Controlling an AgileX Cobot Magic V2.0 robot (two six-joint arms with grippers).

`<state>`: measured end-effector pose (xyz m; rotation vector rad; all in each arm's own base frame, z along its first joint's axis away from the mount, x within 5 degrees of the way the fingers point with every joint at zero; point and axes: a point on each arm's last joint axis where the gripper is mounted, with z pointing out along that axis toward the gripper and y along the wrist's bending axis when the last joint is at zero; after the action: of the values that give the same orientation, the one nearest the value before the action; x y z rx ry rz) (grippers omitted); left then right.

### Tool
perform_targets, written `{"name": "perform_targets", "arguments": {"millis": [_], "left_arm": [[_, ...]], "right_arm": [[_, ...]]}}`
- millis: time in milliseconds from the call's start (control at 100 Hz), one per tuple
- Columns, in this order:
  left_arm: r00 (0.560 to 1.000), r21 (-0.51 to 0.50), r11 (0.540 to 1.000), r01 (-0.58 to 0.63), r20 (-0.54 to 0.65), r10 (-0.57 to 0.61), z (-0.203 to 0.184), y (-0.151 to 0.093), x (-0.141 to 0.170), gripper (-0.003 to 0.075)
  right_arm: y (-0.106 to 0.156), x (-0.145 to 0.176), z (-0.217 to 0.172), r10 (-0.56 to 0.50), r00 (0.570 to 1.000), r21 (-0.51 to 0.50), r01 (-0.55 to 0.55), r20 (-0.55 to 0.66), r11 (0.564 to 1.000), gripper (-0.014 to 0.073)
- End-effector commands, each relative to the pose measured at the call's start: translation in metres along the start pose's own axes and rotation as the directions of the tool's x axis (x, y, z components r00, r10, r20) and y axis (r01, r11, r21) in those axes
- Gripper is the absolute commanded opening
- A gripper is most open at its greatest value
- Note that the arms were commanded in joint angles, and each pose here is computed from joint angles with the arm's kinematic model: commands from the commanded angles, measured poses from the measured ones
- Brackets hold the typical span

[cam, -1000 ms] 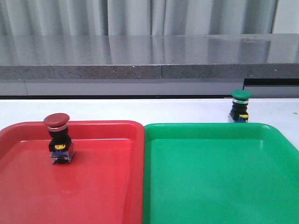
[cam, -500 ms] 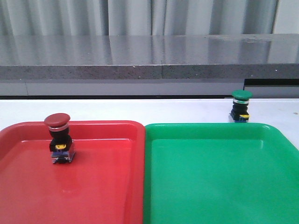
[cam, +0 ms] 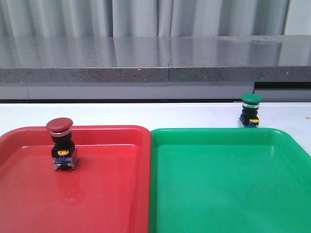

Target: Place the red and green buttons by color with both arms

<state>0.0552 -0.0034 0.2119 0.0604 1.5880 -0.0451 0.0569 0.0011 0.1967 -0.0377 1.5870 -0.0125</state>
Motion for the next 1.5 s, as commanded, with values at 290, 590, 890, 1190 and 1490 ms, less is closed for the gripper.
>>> {"name": "perform_targets", "arguments": {"millis": [290, 590, 890, 1190, 1490], "left_arm": [[0.991, -0.054, 0.999, 0.005, 0.133, 0.002, 0.000, 0.003, 0.007, -0.0019], [0.992, -0.054, 0.999, 0.005, 0.128, 0.002, 0.000, 0.003, 0.009, -0.0019], [0.992, -0.054, 0.999, 0.005, 0.128, 0.002, 0.000, 0.003, 0.009, -0.0019], [0.992, -0.054, 0.999, 0.005, 0.128, 0.002, 0.000, 0.003, 0.009, -0.0019], [0.992, -0.054, 0.999, 0.005, 0.128, 0.002, 0.000, 0.003, 0.009, -0.0019]], "right_arm": [[-0.001, -0.014, -0.003, -0.012, 0.993, 0.016, 0.010, 0.121, 1.000, -0.0111], [-0.001, -0.014, -0.003, -0.012, 0.993, 0.016, 0.010, 0.121, 1.000, -0.0111], [-0.001, -0.014, -0.003, -0.012, 0.993, 0.016, 0.010, 0.121, 1.000, -0.0111], [-0.001, -0.014, -0.003, -0.012, 0.993, 0.016, 0.010, 0.121, 1.000, -0.0111], [-0.001, -0.017, -0.003, -0.013, 0.988, 0.019, 0.010, 0.155, 1.000, -0.0111]]}}
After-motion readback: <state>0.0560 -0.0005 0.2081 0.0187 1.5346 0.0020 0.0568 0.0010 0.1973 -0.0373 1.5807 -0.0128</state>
